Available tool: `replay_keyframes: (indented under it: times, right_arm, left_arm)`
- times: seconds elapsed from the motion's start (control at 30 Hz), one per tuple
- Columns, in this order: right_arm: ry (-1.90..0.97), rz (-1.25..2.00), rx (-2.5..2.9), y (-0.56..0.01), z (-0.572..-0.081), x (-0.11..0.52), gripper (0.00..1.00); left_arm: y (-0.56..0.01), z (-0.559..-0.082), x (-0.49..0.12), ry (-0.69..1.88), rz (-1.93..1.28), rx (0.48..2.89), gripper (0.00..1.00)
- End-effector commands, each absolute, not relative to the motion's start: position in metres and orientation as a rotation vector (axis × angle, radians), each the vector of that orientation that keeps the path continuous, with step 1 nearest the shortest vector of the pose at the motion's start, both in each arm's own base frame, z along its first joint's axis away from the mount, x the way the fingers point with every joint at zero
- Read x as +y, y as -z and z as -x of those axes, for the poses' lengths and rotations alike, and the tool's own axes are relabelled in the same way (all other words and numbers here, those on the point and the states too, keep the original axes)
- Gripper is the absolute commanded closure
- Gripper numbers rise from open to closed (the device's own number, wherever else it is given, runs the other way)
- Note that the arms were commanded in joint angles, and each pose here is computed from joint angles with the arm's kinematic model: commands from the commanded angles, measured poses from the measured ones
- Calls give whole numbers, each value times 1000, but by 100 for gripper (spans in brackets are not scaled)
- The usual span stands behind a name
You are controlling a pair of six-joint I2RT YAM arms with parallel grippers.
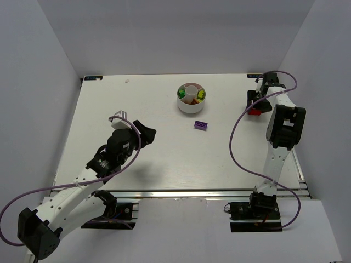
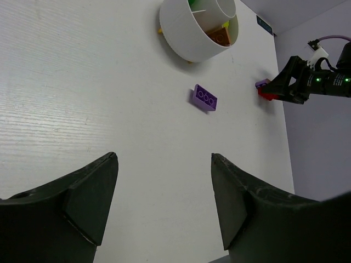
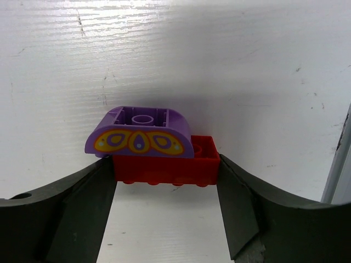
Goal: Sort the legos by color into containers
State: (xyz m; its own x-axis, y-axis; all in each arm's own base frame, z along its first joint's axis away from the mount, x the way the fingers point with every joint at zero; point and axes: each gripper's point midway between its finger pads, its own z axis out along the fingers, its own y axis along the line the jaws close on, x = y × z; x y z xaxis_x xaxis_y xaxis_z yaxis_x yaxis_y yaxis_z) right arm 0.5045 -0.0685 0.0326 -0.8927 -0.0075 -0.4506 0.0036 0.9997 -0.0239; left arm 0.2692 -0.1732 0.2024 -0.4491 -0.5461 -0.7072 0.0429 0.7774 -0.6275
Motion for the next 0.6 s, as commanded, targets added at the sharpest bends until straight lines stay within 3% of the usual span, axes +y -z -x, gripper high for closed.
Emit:
replay_keyframes:
  times: [0.0, 0.3, 0.43, 0.57]
  right_arm:
    - [29, -22, 2623, -38, -521, -74, 26]
    - [-25, 18, 2534, -55, -520, -72, 66]
    - [-119, 97, 2478, -76, -511, -55, 80]
    - [-278, 324, 2374, -101, -485, -24, 88]
  left_arm:
    - [-227, -272, -178, 761, 374, 1878, 22]
    - [-232, -271, -204, 907, 308, 1870, 28]
    - [-241, -272, -226, 1014, 240, 1855, 28]
    - [-248, -270, -245, 1108, 167, 1847, 28]
